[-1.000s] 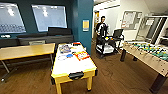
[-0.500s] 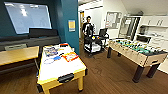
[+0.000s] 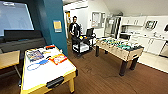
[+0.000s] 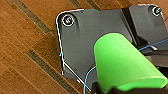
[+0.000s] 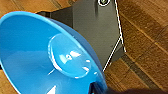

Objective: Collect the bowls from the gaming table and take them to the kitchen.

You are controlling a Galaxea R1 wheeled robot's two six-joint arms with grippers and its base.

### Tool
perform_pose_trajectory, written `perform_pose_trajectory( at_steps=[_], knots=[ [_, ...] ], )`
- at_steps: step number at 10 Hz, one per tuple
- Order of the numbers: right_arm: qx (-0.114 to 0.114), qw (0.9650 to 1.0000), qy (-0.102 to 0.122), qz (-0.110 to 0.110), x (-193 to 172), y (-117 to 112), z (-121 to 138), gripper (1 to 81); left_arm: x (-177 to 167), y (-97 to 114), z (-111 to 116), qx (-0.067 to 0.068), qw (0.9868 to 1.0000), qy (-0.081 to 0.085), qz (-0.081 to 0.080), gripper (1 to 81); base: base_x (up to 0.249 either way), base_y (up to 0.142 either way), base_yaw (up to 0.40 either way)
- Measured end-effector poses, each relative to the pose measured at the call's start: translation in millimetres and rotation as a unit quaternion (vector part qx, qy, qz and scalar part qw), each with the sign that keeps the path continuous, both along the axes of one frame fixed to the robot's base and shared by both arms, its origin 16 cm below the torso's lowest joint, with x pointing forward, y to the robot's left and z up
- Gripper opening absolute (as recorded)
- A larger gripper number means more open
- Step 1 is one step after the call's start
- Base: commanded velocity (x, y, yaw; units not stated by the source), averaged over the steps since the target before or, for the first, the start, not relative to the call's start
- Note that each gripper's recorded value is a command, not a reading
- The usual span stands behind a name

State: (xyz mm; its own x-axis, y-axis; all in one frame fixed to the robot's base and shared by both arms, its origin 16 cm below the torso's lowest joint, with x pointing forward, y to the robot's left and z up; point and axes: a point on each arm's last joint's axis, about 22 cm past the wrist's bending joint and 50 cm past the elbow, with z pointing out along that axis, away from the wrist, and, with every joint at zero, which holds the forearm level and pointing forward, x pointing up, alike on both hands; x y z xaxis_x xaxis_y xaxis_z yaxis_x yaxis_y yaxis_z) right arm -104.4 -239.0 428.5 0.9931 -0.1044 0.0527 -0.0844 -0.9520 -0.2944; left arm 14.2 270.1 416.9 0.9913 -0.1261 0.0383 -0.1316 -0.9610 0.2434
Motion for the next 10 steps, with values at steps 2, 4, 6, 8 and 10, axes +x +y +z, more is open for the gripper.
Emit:
perform_pose_trajectory(
  at_steps=[2, 4, 6, 8, 10],
  knots=[
    [0.001, 1.0000, 0.000, 0.000, 0.0, 2.3, -0.1, 1.0, 0.1, -0.8, 0.0, -0.001, 1.0000, 0.000, -0.001, 1.0, 0.000, 0.000, -0.396],
    [0.003, 1.0000, 0.002, 0.000, -2.1, 5.5, 0.1, 1.0, -0.3, -0.6, 0.0, -0.001, 1.0000, -0.001, -0.008, 1.0, 0.000, 0.000, -0.396],
    [0.005, 1.0000, 0.001, -0.001, -1.7, 9.0, 0.1, 1.0, -3.5, 0.7, -0.1, 0.001, 1.0000, 0.000, -0.008, 1.0, 0.000, 0.000, -0.396],
    [0.005, 1.0000, 0.001, -0.001, -1.8, 9.7, 0.0, 1.0, -6.0, 4.2, -0.3, 0.004, 1.0000, 0.001, -0.008, 1.0, 0.000, 0.000, -0.396],
    [0.003, 1.0000, 0.001, 0.000, -1.5, 7.4, -0.3, 1.0, -6.1, 4.1, -0.3, 0.004, 1.0000, 0.001, -0.008, 1.0, 0.000, 0.000, -0.396]
  ],
)
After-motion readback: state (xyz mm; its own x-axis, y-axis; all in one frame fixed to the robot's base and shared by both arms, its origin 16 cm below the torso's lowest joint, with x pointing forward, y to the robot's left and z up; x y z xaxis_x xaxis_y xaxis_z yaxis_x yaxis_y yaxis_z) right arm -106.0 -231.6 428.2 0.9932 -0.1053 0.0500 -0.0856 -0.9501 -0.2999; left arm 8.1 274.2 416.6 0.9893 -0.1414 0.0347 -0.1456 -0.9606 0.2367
